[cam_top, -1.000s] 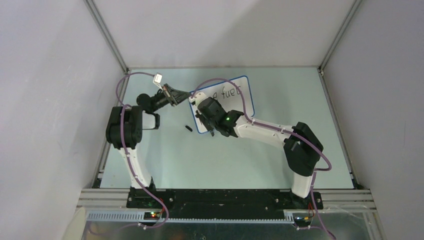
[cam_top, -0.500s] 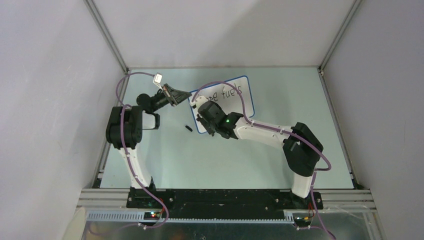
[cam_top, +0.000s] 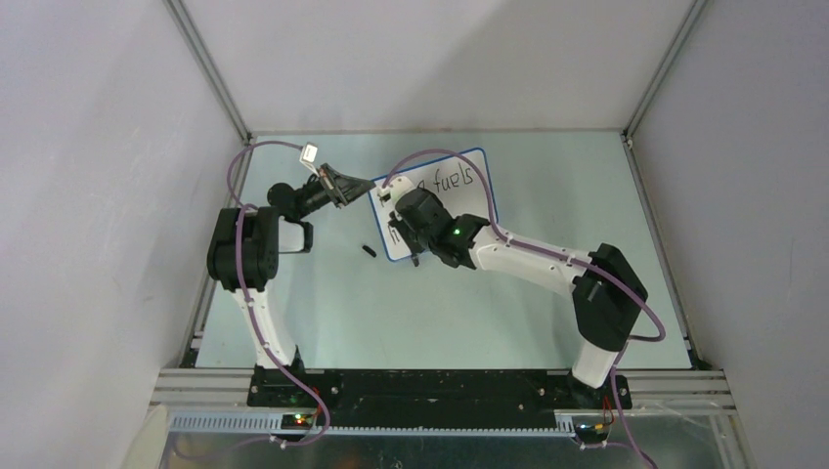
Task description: Write a sentence on the whiteboard
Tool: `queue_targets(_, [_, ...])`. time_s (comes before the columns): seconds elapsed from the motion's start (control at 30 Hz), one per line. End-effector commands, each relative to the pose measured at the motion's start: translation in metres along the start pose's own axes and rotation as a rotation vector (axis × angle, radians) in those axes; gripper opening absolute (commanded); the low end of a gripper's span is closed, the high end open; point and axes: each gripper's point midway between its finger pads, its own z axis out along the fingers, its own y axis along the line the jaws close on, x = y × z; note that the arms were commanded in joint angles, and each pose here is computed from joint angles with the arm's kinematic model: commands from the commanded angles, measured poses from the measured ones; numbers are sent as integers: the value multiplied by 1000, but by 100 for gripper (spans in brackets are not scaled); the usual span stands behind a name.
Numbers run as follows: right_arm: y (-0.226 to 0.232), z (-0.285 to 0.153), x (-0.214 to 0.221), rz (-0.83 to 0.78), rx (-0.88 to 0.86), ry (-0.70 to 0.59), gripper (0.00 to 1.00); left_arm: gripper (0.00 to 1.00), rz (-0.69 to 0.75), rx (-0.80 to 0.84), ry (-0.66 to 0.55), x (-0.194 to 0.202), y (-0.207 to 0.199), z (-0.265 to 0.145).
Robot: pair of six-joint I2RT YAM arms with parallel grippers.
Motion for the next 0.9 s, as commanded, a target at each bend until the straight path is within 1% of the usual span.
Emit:
queue_targets(0.0, [-6, -5, -19, 16, 6, -47, 0, 0, 57, 58, 23, 1, -14, 6])
queue_targets(0.27, [-8, 3, -12, 20, 3, -24, 0, 0, 56, 57, 24, 2, -14, 6])
queue_targets(0.6, [15, 5, -21, -17, -44, -39, 0, 0, 57, 58, 23, 1, -14, 6])
queue_targets(0.87, [23, 9, -23, -28, -51, -30, 0, 0, 57, 58, 24, 1, -14, 6])
